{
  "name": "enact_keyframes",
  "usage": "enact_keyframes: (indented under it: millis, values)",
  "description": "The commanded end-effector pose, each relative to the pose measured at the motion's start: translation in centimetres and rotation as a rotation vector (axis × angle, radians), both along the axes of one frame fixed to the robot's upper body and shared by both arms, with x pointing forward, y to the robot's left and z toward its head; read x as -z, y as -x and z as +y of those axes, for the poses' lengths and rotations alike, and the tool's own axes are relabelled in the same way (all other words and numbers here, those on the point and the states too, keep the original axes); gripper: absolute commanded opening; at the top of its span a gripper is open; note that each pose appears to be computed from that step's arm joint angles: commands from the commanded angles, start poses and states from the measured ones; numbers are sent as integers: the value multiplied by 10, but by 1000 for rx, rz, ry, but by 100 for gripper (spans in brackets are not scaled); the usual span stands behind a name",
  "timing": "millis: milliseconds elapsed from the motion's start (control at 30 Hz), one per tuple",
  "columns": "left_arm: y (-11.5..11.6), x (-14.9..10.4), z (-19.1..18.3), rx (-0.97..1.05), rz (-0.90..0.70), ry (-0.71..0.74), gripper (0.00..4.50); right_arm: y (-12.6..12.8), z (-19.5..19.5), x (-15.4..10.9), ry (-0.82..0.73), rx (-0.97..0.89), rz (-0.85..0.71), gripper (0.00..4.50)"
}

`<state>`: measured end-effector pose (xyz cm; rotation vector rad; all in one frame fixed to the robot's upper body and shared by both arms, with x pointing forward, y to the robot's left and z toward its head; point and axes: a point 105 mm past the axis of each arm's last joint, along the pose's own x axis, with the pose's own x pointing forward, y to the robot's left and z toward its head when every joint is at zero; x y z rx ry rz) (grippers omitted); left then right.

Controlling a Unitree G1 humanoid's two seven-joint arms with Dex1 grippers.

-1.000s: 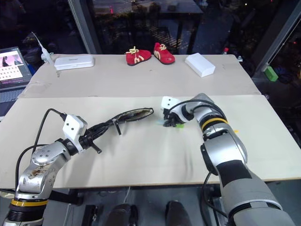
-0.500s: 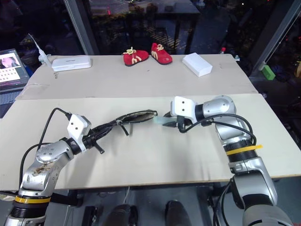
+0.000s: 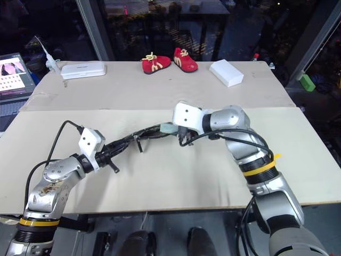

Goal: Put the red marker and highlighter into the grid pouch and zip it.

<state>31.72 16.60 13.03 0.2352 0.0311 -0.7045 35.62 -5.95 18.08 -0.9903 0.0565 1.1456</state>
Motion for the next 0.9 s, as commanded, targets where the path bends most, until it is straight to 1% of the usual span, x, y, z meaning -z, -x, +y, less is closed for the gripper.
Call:
enact_keyframes:
  millis: [33, 267, 467, 600, 667, 767, 900]
  values:
    - [-2, -12, -2, 13, -57, -1, 0, -4, 6, -12, 44, -7, -102, 100]
    - [-1, -10, -2, 13, -56, 2, 0, -13, 16, -10, 61, 8, -136, 100]
    - [0, -8, -1, 15, -50, 3, 0, -15, 30, -10, 84, -24, -163, 100]
    - [-2, -8, -2, 21, -49, 4, 0, -8, 57, 11, 171, -110, -212, 100]
    - [-2, -8, -3, 23, -49, 5, 0, -8, 68, 16, 186, -125, -249, 100]
    - [-3, -8, -3, 22, -51, 5, 0, -16, 79, 22, 206, -108, -324, 100]
    - [-2, -8, -1, 17, -53, 4, 0, -20, 90, 24, 189, -111, -353, 100]
